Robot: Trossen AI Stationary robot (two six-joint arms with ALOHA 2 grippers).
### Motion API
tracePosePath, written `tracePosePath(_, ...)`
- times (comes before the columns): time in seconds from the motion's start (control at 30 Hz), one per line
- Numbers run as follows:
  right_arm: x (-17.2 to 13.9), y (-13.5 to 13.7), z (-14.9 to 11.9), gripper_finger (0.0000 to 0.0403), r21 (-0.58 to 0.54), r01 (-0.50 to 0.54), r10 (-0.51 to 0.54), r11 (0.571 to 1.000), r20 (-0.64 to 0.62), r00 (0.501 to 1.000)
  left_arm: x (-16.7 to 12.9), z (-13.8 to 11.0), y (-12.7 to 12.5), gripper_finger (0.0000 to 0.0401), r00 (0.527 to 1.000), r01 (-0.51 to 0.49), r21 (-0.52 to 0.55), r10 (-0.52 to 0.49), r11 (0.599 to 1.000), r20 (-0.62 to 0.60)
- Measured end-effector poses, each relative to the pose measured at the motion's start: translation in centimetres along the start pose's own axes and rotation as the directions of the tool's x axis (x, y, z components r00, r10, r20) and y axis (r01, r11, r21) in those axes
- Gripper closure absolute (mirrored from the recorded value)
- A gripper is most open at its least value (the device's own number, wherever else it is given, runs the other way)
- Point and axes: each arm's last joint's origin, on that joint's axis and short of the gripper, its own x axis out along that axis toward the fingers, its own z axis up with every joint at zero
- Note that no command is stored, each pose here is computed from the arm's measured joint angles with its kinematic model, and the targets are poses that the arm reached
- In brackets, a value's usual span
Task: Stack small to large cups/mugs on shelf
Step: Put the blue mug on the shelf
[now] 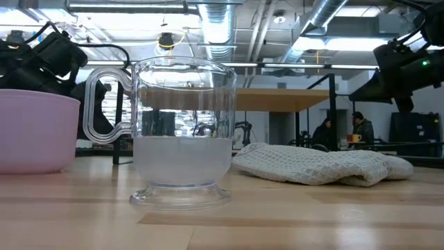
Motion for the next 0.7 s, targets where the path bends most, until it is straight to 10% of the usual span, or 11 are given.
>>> tracePosePath(0.4, 0.0, 0.1, 0.3, 0.0377, 0.015, -0.002, 0.002, 1.0, 0.033, 0.999, -0.1, 0.3, 0.7, 0.0298, 0.968, -0.229, -0.011, 0.229, 0.973, 0.1)
tracePosePath(0.7, -0.7, 1.3, 3.4, 0.035, 0.03, -0.198, 0.179, 0.98, 0.319, 0.931, -0.1, 0.3, 0.7, 0.0298, 0.97, -0.224, -0.011, 0.224, 0.974, 0.098)
